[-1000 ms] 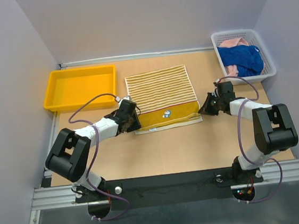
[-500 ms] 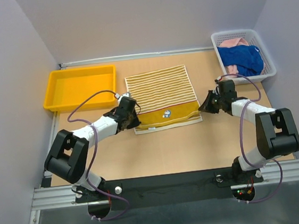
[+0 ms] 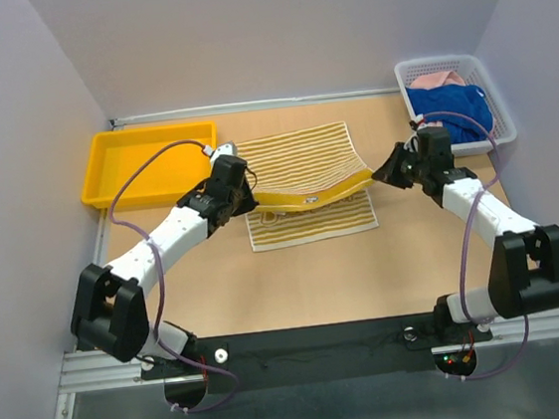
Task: Fold and stack the towels
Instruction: Fold the towel
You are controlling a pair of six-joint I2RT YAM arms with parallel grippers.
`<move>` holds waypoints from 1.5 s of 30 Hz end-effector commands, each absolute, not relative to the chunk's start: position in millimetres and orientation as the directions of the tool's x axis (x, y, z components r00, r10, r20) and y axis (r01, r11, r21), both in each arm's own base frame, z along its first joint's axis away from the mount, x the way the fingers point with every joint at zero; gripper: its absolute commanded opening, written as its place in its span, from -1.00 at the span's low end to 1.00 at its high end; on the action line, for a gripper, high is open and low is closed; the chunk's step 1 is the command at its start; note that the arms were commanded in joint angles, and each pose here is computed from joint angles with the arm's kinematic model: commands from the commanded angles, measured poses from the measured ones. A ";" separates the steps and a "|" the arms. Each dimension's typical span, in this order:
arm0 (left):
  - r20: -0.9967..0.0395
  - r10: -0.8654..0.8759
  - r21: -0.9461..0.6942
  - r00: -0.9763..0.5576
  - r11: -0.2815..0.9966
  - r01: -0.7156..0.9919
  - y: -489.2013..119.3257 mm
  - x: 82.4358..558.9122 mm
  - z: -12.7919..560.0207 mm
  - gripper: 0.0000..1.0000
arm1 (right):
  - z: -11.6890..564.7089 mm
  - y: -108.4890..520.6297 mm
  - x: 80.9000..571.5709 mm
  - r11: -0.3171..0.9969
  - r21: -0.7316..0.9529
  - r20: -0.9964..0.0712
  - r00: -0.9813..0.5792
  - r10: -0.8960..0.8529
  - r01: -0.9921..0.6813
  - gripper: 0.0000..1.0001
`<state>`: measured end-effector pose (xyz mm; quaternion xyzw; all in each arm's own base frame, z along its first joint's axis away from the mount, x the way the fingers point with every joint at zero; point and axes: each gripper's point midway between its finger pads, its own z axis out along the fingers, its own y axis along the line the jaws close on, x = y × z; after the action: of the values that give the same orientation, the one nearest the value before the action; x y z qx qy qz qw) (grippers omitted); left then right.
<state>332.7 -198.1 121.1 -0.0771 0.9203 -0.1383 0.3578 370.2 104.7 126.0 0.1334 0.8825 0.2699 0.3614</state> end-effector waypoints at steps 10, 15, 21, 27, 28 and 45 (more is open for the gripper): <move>-0.516 -0.258 -0.392 -0.817 0.919 -0.043 -192.4 276.6 72.5 -1.00 | 80.8 92.2 313.1 0.819 0.545 -0.470 -0.742 0.478 0.182 -0.99; -0.465 -0.224 -0.367 -0.857 0.929 -0.043 -193.0 268.1 42.2 -1.00 | 49.5 84.4 308.6 0.837 0.493 -0.436 -0.766 0.473 0.237 -0.99; -0.435 -0.204 -0.350 -0.877 0.936 -0.044 -190.9 261.6 25.4 -1.00 | 22.8 81.2 298.8 0.842 0.461 -0.388 -0.790 0.474 0.280 -0.99; -0.424 -0.194 -0.333 -0.884 0.942 -0.047 -186.2 254.8 17.7 -1.00 | 9.3 79.8 288.0 0.840 0.445 -0.352 -0.802 0.483 0.311 -0.95; -0.425 -0.196 -0.332 -0.884 0.942 -0.049 -185.6 254.3 18.2 -1.00 | 12.6 79.8 289.4 0.838 0.449 -0.361 -0.796 0.486 0.309 -0.91; -0.534 -0.234 -0.358 -0.812 0.933 -0.033 -180.4 266.2 79.2 -1.00 | 104.0 90.3 302.3 0.827 0.540 -0.497 -0.732 0.465 0.158 -0.99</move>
<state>262.6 -185.5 59.9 -0.0722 0.9428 -0.1741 0.2751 298.7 88.8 77.0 0.1849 0.9089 0.2267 0.2971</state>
